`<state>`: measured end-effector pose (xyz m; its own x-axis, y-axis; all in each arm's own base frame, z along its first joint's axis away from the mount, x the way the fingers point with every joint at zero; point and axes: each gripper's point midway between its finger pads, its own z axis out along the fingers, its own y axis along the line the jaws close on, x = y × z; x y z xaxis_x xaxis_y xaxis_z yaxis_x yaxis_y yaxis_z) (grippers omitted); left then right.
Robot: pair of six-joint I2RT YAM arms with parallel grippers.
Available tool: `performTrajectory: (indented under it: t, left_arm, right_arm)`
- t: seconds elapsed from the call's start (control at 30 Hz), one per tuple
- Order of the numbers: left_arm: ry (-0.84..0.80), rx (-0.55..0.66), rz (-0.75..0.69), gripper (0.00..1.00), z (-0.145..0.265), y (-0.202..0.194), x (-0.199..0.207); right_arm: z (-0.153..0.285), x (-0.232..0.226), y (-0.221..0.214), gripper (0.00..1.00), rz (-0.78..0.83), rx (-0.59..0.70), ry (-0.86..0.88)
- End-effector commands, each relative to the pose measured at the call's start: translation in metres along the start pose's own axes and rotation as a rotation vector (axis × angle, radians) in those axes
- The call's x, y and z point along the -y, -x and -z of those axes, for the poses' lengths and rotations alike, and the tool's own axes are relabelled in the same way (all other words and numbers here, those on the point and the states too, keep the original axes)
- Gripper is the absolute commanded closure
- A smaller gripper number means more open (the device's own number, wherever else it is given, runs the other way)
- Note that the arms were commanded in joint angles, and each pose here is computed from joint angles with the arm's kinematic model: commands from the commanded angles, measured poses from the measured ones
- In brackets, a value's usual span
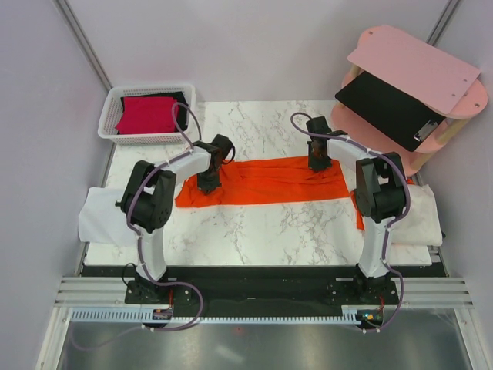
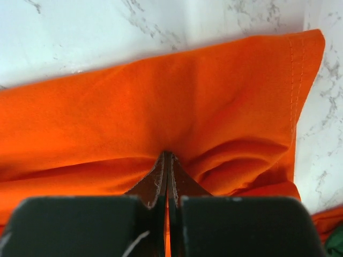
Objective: Fold and stack the t-shirts
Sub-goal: Rotate the tshirt 90 degrees
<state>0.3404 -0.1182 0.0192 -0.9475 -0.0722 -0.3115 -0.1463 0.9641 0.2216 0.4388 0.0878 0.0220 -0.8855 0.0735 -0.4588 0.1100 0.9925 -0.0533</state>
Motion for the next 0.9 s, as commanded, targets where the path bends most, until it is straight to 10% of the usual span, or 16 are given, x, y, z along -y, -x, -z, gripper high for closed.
performTrajectory:
  t: [0.0, 0.7, 0.87]
  left_arm:
    - [-0.008, 0.006, 0.023, 0.98, -0.012, 0.021, 0.013]
    - [-0.136, 0.217, -0.066, 0.98, -0.012, 0.187, 0.086]
    - [-0.243, 0.311, -0.015, 0.98, 0.046, 0.208, 0.082]
  right_arm:
    - [0.001, 0.018, -0.021, 1.00, 0.031, -0.077, -0.088]
    - [0.113, -0.060, -0.163, 1.00, 0.234, -0.273, 0.220]
    - [0.137, -0.079, -0.159, 1.00, 0.232, -0.217, 0.325]
